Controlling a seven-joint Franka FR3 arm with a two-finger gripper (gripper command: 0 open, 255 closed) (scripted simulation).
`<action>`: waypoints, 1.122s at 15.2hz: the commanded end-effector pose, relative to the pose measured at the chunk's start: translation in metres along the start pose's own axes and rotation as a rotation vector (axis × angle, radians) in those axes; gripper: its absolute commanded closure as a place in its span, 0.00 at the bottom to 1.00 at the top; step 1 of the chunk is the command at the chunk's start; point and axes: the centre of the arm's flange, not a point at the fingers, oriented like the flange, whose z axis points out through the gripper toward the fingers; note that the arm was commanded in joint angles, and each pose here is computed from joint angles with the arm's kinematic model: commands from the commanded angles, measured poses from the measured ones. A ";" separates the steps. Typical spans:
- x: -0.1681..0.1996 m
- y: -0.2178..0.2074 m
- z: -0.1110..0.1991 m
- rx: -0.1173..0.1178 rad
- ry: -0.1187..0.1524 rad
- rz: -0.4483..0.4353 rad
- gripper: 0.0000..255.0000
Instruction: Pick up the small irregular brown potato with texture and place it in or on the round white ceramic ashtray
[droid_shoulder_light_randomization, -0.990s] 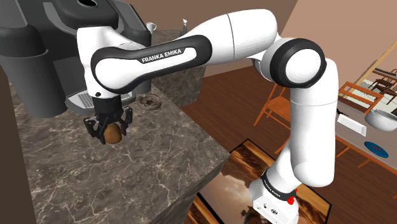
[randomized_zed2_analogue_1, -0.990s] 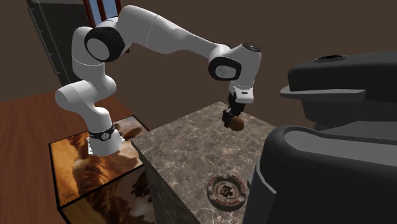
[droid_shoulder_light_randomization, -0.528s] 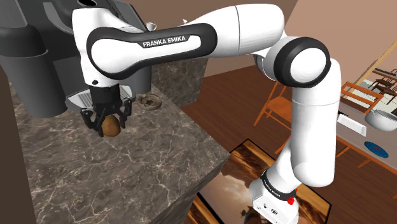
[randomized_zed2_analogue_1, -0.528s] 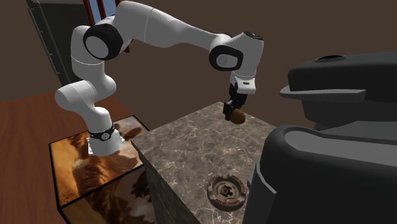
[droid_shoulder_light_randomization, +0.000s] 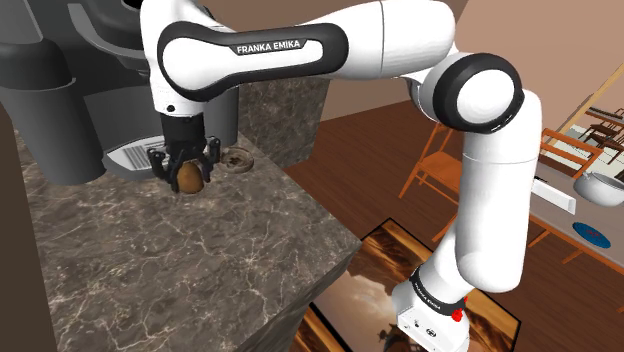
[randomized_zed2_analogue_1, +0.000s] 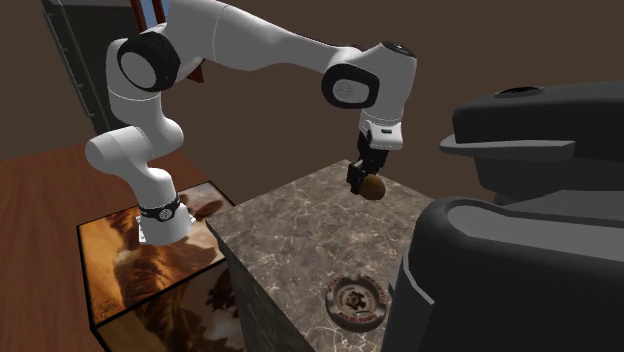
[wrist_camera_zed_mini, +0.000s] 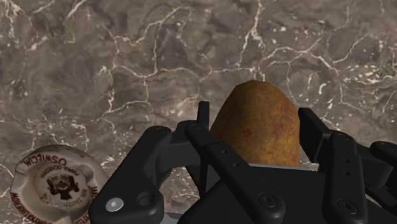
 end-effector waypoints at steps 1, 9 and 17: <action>0.015 0.022 -0.004 0.000 0.000 -0.001 1.00; 0.065 0.113 -0.019 0.000 0.000 -0.001 1.00; 0.116 0.205 -0.033 0.000 0.000 -0.001 1.00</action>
